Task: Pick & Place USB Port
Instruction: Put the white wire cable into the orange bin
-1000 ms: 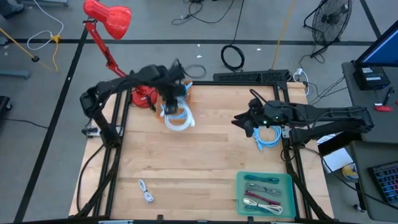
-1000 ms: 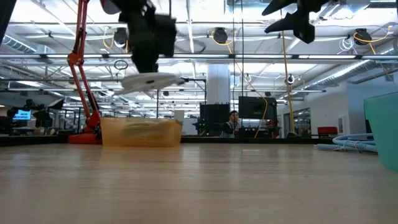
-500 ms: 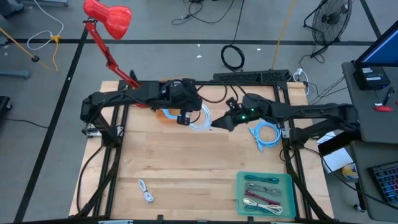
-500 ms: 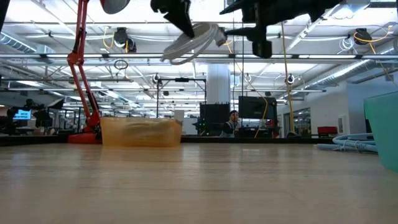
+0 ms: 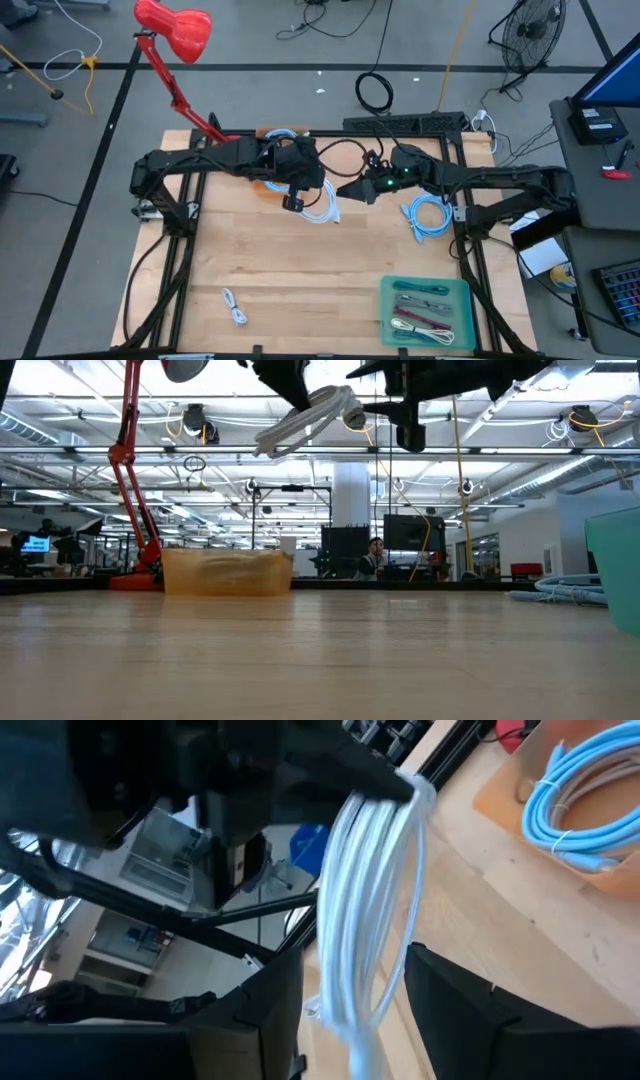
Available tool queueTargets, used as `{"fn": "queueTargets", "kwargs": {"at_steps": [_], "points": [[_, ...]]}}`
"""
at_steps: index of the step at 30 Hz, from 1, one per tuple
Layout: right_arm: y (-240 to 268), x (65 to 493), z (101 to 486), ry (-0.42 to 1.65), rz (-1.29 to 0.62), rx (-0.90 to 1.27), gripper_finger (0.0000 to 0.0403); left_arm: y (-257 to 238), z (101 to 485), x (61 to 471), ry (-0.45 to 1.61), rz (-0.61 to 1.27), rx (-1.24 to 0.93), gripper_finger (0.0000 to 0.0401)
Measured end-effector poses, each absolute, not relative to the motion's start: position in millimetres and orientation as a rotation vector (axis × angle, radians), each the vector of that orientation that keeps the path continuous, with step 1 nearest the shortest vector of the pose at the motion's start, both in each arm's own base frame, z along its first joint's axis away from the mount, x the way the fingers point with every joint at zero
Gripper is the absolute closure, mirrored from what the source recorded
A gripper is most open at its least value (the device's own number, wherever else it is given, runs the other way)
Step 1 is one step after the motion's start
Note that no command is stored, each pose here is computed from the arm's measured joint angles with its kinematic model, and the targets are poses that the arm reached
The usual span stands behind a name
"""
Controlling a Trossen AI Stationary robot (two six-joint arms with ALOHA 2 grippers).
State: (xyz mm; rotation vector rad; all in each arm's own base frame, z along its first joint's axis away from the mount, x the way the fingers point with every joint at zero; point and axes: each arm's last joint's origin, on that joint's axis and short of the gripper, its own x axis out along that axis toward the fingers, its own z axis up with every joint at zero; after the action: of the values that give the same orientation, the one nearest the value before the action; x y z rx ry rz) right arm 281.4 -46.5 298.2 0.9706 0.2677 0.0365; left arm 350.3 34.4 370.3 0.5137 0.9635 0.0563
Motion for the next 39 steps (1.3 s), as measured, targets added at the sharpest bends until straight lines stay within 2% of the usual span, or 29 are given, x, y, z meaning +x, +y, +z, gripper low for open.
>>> {"fn": "queueTargets", "kwargs": {"at_steps": [12, 23, 27, 32, 37, 39], "points": [[-50.9, 284.1, 294.5, 0.270, 0.021, 0.984, 0.0234, 25.4, 353.3, 377.0, 0.942, 0.034, 0.539, 0.0377], [-49.7, 287.5, 291.3, 0.290, 0.056, 1.015, 0.0238, 33.8, 377.2, 392.5, 0.884, 0.094, 0.562, 0.0378], [-49.6, 288.4, 291.0, 0.287, 0.058, 1.010, 0.0279, 33.8, 381.7, 392.7, 0.855, 0.128, 0.547, 0.0378], [-48.1, 287.8, 293.7, 0.267, 0.067, 0.955, 0.0381, 33.5, 381.6, 387.8, 0.872, 0.228, 0.394, 0.0367], [-50.3, 286.9, 297.9, 0.220, 0.048, 0.926, 0.0389, 30.6, 393.6, 371.7, 0.822, 0.454, 0.125, 0.0300], [-51.5, 287.3, 301.4, 0.182, 0.059, 0.907, 0.0391, 31.4, 406.3, 363.3, 0.730, 0.536, -0.021, 0.0284]]}}
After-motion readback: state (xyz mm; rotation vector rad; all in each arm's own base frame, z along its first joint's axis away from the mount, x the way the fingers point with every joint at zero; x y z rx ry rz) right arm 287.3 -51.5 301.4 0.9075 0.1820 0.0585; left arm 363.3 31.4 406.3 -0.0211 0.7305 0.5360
